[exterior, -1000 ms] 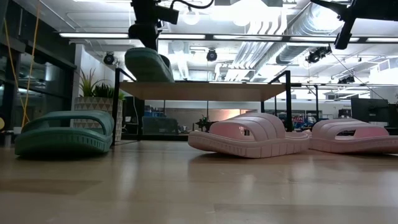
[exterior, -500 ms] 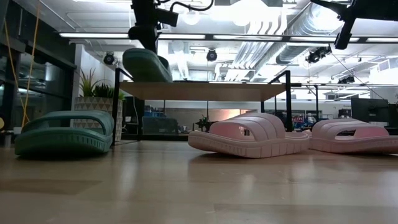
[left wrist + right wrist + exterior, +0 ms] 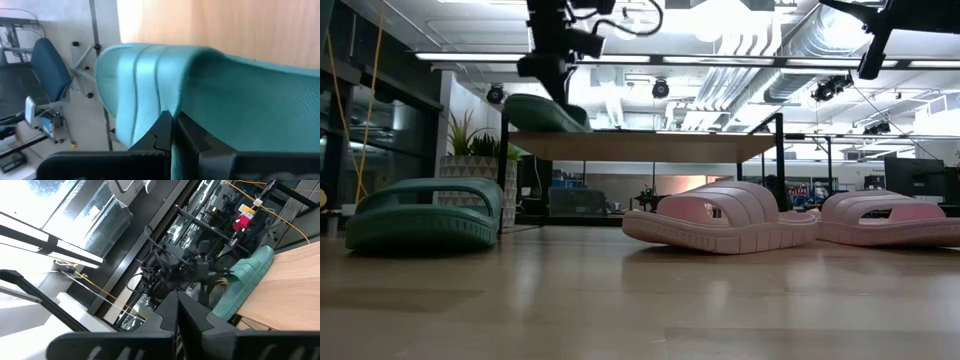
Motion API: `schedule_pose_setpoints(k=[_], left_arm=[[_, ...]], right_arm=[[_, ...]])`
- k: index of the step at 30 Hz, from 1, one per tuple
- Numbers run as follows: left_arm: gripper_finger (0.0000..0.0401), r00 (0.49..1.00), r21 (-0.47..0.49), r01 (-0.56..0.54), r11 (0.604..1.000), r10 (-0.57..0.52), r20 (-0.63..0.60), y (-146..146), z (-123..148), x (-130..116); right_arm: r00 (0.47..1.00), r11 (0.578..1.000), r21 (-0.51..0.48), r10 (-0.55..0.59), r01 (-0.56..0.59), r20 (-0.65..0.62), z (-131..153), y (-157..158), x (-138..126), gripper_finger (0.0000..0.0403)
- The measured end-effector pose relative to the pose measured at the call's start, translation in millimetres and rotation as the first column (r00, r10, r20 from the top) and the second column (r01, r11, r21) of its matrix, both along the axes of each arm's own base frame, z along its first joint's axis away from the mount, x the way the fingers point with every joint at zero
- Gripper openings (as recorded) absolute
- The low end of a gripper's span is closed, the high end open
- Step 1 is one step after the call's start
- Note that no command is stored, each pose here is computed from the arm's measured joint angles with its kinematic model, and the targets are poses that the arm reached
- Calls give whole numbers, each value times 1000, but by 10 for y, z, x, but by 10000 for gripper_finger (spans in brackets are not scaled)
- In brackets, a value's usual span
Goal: Pick and place slides into the shelf
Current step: Put the bottom green slide on the shelf
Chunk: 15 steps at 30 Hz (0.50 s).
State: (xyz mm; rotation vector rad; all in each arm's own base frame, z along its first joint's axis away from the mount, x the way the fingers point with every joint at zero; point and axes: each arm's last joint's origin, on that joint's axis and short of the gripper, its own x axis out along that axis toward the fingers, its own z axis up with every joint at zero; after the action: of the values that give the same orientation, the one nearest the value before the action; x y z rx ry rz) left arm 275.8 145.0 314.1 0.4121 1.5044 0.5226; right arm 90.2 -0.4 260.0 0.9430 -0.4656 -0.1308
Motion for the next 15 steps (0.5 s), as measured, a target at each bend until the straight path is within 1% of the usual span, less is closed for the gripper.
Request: schedule_pose_setpoints(k=[3, 9, 15], left_arm=[[0, 1000, 19, -3, 1000, 4, -18, -40, -52, 12], [0, 1000, 64, -10, 998, 9, 25, -54, 22, 27], [0, 1000, 65, -8, 998, 6, 29, -61, 47, 13]], right_arm=[[1000, 1000, 0, 0, 0, 0, 0, 0, 0, 0], [1000, 1000, 2, -2, 2, 0, 0, -1, 0, 0], [1000, 1000, 7, 0, 0, 2, 0, 0, 0, 0]])
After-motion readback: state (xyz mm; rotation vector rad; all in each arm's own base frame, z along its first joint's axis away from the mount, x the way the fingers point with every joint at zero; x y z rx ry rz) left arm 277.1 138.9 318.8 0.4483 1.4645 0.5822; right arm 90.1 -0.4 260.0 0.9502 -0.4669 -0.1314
